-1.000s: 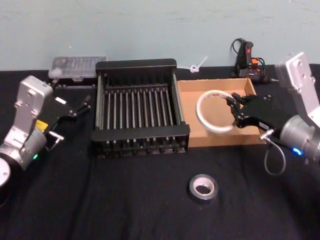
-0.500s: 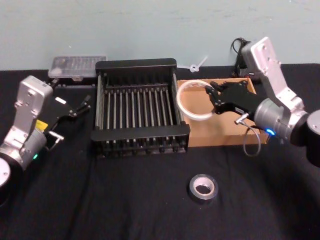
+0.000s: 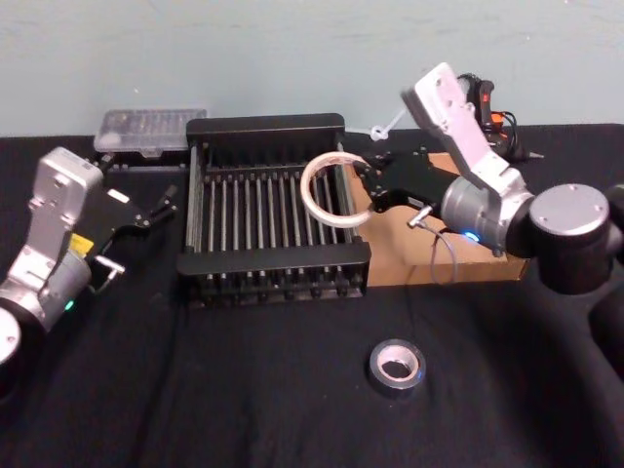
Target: Pick up the white tape and place it into the black box , Pick up the silver tape and place it into the brown box.
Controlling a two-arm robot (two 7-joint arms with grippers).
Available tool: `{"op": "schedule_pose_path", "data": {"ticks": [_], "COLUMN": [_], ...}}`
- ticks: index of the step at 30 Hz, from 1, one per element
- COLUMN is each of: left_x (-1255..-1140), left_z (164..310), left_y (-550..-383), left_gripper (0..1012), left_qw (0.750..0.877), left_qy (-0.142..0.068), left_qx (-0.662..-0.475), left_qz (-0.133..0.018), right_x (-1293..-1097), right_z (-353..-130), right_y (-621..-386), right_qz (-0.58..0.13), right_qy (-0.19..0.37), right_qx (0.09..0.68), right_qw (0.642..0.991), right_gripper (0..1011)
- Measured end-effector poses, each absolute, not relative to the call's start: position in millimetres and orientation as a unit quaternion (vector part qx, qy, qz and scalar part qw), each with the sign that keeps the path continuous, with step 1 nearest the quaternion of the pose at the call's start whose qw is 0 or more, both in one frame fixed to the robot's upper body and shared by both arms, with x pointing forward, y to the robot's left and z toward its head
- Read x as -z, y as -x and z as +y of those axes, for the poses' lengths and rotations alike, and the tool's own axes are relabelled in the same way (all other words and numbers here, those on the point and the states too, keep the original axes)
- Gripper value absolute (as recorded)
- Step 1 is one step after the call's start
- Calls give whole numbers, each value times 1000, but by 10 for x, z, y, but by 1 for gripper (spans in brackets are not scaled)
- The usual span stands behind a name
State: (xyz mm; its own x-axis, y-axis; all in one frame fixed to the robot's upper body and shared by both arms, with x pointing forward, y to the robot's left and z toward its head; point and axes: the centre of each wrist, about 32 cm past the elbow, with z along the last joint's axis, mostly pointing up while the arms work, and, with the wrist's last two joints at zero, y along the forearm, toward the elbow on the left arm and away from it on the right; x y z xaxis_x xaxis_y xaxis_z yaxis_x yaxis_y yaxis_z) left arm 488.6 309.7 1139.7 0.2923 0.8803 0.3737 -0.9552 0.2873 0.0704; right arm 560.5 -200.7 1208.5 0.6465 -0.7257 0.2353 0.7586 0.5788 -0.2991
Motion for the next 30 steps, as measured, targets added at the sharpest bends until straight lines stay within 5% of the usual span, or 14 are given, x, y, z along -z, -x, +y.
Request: {"op": "schedule_pose_path", "data": {"ticks": [15, 30], "left_x": [-11398, -11397], "left_z": [3097, 3097], "left_y": [-4886, -4886], "left_gripper": [1001, 1001], "left_qw": [791, 791], "left_qy": [-141, -142], "left_qx": [-580, -580], "left_qz": [-132, -132], "right_x": [-12062, -12067], "right_z": [-1687, -1708], "right_y": [-5820, -5810], "right_qz": [-50, -51], "right_qy": [201, 200], "right_qx": [390, 391], "right_qw": [897, 897], "right_gripper": [104, 104]}}
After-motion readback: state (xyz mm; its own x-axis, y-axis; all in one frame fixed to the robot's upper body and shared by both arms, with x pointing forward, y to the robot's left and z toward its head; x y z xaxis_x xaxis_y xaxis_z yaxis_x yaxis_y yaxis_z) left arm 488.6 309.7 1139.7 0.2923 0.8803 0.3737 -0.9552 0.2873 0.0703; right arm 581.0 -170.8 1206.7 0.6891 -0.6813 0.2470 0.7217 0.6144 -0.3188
